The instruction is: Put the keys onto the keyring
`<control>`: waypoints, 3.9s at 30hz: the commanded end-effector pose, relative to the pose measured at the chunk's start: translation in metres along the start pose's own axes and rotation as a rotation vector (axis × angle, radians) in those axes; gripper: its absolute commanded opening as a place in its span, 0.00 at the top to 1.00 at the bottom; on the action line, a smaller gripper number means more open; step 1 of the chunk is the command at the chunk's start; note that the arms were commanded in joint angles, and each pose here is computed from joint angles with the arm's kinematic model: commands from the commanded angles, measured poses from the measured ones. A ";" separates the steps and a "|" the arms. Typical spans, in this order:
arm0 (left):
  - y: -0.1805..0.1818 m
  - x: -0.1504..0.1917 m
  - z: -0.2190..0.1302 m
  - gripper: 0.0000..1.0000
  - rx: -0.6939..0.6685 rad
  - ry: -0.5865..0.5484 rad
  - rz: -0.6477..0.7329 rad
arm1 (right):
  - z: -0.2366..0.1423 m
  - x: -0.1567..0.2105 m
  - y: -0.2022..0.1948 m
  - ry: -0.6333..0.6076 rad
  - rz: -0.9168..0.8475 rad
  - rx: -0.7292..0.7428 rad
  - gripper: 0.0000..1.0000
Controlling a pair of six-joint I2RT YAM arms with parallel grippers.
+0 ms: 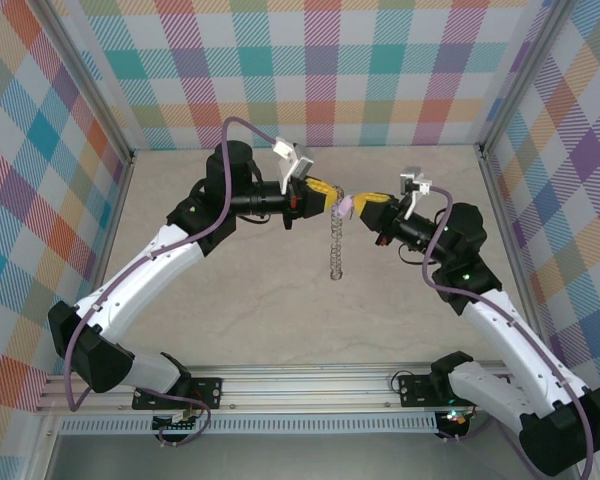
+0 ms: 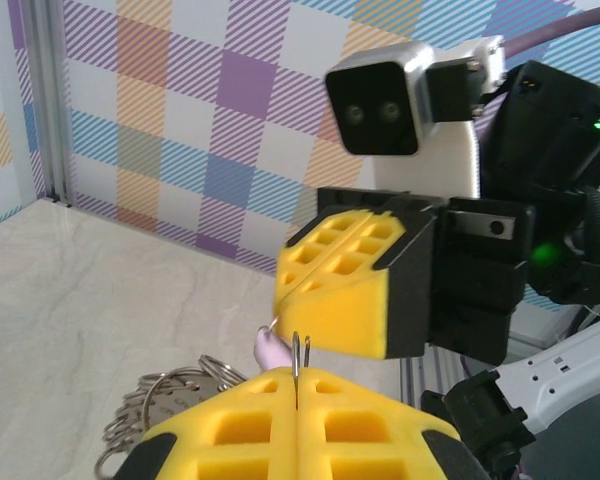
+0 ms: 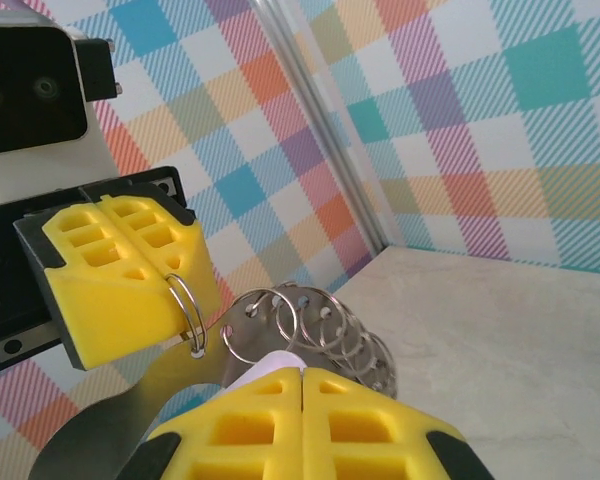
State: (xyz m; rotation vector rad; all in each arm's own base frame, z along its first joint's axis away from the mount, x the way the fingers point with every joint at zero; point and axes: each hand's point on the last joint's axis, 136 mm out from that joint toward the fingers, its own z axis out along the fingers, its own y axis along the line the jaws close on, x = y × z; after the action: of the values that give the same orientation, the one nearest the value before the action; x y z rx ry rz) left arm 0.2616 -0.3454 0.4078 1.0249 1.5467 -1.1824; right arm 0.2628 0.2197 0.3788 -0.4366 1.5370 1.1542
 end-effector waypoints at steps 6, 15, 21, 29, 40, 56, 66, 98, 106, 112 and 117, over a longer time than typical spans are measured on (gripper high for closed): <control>-0.016 -0.007 0.000 1.00 0.056 -0.021 0.025 | -0.002 -0.028 0.015 -0.095 -0.035 -0.045 1.00; -0.017 -0.003 0.000 1.00 0.060 -0.007 0.023 | -0.011 -0.040 0.035 -0.141 -0.024 -0.125 1.00; -0.016 -0.004 0.000 1.00 0.051 -0.008 0.026 | -0.002 -0.028 0.038 -0.054 -0.006 -0.173 1.00; -0.018 -0.006 -0.009 1.00 0.012 -0.007 0.064 | -0.017 -0.009 0.006 -0.001 -0.068 0.054 1.00; -0.024 -0.014 -0.013 1.00 0.027 -0.017 0.079 | -0.011 0.014 -0.026 0.092 -0.056 0.173 1.00; -0.014 0.000 -0.001 1.00 0.039 0.004 0.038 | -0.006 -0.031 0.039 -0.020 -0.049 -0.064 1.00; -0.013 -0.002 0.001 1.00 0.044 -0.001 0.034 | -0.008 -0.037 0.048 -0.052 -0.035 -0.108 1.00; -0.015 -0.006 -0.001 1.00 0.038 0.002 0.063 | 0.004 -0.024 0.037 0.003 -0.021 -0.106 1.00; -0.014 -0.006 0.001 1.00 0.040 0.002 0.058 | 0.004 -0.029 0.045 -0.009 -0.026 -0.136 1.00; -0.015 -0.007 0.001 1.00 0.046 -0.001 0.056 | 0.007 -0.031 0.048 -0.011 -0.028 -0.150 1.00; -0.015 -0.007 0.001 1.00 0.048 0.000 0.054 | 0.011 -0.031 0.049 -0.010 -0.026 -0.161 1.00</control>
State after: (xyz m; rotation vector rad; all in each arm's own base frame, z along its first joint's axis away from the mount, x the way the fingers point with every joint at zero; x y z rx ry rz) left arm 0.2565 -0.3439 0.3996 1.0585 1.5700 -1.1753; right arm 0.2521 0.2379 0.3998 -0.5024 1.5343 1.2312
